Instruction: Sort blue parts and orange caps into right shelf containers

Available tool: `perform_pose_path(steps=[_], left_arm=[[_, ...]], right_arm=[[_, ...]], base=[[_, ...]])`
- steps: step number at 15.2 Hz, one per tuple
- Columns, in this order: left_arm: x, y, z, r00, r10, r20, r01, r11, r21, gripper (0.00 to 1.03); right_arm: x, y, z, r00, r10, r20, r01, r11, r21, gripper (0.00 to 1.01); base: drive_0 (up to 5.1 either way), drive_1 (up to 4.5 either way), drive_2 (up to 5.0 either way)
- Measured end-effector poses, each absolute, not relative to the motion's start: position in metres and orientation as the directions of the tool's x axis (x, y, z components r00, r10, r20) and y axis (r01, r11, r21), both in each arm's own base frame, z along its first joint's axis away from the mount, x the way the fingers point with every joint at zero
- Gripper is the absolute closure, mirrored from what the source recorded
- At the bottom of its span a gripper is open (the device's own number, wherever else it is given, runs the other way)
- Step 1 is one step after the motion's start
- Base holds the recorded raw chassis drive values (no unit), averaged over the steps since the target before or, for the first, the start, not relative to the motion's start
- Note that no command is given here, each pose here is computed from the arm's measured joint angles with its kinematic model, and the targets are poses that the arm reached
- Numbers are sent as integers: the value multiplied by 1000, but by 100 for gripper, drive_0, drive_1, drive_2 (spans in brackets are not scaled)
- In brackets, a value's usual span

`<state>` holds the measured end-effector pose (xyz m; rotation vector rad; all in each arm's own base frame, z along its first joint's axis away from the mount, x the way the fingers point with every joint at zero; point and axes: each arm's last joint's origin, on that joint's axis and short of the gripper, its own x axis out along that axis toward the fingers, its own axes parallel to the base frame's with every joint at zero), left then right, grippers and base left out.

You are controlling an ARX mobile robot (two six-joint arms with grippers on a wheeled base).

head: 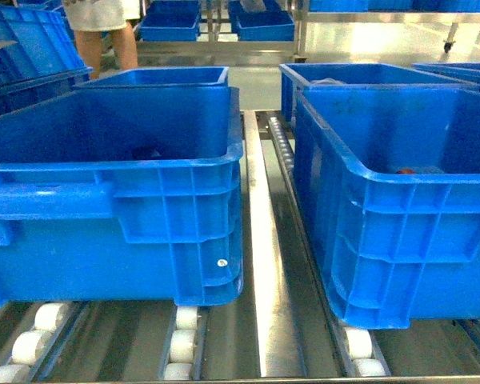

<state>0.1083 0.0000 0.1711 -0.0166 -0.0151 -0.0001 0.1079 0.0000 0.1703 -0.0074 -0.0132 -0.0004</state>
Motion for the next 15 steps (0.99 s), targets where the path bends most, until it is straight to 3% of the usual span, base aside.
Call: perform_pose_path(steps=[1,2,3,4,10,12,15], left_arm=[[106,0,169,1000,0,1,0,1000,-17,101],[100,0,164,999,0,-44,0,1000,-17,101],[97,0,167,1000,1,1,-1,1000,-17,101],[97,0,171,1000,0,23,0,1000,-16,101],[97,0,167,1000,0,0,0,1000,-14,101],[97,0,167,1000,0,-1,0,1000,-15,82],[97,0,167,1000,0,-1,0,1000,-14,42]], right_arm=[[102,0,164,999,3,-38,-3,1000,-7,100],[98,0,166,1000,0,-16,0,1000,-7,100],[97,0,171,1000,1,30,-1,1000,-7,100],[97,0,168,1000,0,10,0,1000,-7,100],[97,0,167,1000,0,5,0,1000,-7,100],[97,0,167,1000,0,4,0,1000,-7,86],[97,0,167,1000,0,4,0,1000,-7,46]], base=[[0,0,0],[0,0,0],[0,0,0],[0,0,0],[0,0,0],[0,0,0],[0,0,0]])
